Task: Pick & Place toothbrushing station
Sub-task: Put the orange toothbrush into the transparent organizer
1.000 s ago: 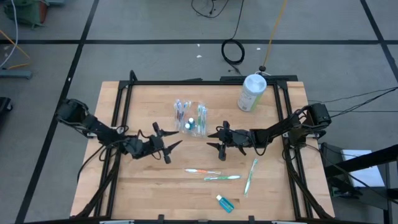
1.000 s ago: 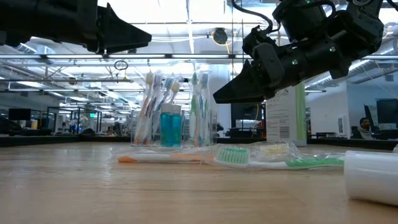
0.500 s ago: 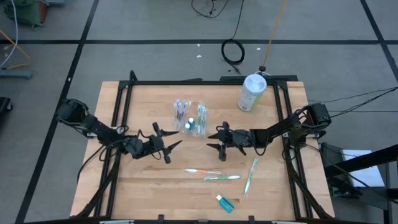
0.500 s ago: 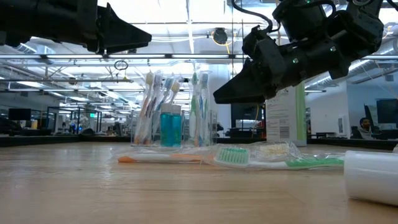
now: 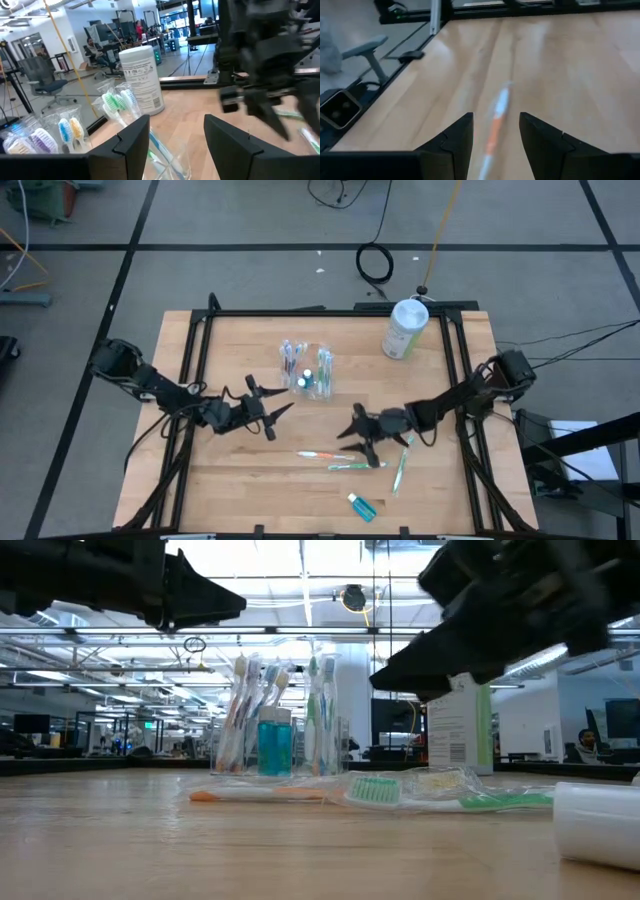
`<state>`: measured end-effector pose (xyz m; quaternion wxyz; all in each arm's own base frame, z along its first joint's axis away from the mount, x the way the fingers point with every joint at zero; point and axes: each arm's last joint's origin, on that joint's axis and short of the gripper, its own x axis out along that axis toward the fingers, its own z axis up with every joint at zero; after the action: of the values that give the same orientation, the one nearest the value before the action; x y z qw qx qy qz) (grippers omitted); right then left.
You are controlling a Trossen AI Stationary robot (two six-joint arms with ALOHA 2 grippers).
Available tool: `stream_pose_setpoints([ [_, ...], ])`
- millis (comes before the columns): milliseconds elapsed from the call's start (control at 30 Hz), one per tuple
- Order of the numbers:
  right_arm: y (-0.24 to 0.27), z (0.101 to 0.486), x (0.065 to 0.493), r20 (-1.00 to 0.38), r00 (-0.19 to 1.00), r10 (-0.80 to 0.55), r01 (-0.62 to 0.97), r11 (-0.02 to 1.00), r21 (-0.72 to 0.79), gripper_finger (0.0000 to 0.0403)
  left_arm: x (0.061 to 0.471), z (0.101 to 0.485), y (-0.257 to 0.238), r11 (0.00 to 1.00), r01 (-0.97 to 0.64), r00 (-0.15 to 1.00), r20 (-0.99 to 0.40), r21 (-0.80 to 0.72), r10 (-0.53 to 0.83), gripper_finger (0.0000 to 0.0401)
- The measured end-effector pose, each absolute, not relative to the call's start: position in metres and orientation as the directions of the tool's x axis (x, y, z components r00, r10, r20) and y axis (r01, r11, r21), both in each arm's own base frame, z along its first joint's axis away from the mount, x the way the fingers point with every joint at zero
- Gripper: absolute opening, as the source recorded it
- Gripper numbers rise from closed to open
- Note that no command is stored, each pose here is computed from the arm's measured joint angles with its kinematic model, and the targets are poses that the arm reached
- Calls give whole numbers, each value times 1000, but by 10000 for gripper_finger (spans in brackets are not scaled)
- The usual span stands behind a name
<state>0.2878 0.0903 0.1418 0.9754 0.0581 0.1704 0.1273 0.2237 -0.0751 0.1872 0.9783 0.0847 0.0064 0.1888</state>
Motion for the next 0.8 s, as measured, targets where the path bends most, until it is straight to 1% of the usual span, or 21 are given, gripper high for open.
stream_pose_setpoints([
  [133,115,132,280,-348,901,258,-231,966,119,155,224,187,-73,915,-380,924,20,136,381,191],
  [267,130,117,275,-389,893,227,-209,974,88,155,225,187,-72,917,-384,923,19,106,384,191],
  [467,130,101,273,-457,866,205,-131,973,188,155,225,187,-72,918,-384,923,19,102,384,191],
  [600,128,97,273,-488,852,190,-121,978,169,155,225,187,-72,918,-384,923,19,102,384,191],
  [800,128,97,273,-491,845,211,-128,972,197,155,225,187,-72,918,-384,923,19,102,384,191],
])
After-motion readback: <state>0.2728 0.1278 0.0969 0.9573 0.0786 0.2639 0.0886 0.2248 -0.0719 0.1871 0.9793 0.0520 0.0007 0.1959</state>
